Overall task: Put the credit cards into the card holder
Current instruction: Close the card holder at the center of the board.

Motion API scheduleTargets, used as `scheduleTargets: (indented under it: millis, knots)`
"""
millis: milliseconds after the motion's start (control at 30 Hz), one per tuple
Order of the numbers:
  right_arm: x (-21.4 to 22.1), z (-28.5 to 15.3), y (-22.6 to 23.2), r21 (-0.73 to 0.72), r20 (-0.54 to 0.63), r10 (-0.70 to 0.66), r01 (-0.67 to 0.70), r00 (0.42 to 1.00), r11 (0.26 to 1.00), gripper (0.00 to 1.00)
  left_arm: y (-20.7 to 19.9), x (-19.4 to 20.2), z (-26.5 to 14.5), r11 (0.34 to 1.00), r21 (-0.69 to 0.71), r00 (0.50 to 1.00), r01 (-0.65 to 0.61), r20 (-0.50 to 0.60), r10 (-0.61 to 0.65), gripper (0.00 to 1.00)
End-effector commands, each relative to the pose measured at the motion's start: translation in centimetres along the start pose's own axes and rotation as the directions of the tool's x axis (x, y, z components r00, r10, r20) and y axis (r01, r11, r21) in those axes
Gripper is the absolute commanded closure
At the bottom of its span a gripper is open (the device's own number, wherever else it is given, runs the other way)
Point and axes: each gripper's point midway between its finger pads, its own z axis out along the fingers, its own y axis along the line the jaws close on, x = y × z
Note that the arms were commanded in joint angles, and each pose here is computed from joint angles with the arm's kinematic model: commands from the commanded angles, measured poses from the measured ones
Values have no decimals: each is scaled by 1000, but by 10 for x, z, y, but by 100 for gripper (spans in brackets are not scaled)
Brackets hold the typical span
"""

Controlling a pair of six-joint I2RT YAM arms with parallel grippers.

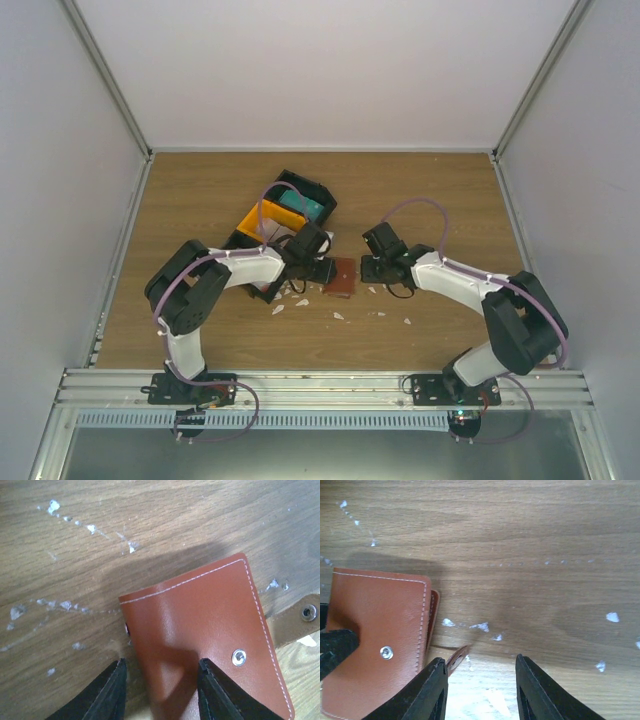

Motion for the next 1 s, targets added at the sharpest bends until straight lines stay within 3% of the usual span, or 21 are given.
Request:
scheduleTargets:
  millis: [0,167,333,567,833,967]
  knots:
    - [-3,1,15,-79,-19,75,-76,997,994,62,7,22,-6,1000,-27,998,-11,-70,9,58]
    - [-3,2,21,-104,-31,104,-107,994,989,63,10,36,-5,1000,-22,994,2,-108,-4,54]
    - [-4,8,21,-92,-39,106,-109,994,990,58,8,47,-2,1000,0,991,25,-135,-25,53]
    - [-15,17,28,-77,-5,99,-99,995,992,60,-6,61,0,997,50,985,56,-167,-47,62]
    - [-7,15,11,23,-9,95,-95,995,995,75,-17,66,-1,990,88,980,107,-176,-91,62]
    - [-4,10,2,69,-6,92,-92,996,993,77,-20,65,-1,985,93,977,146,-168,-129,61]
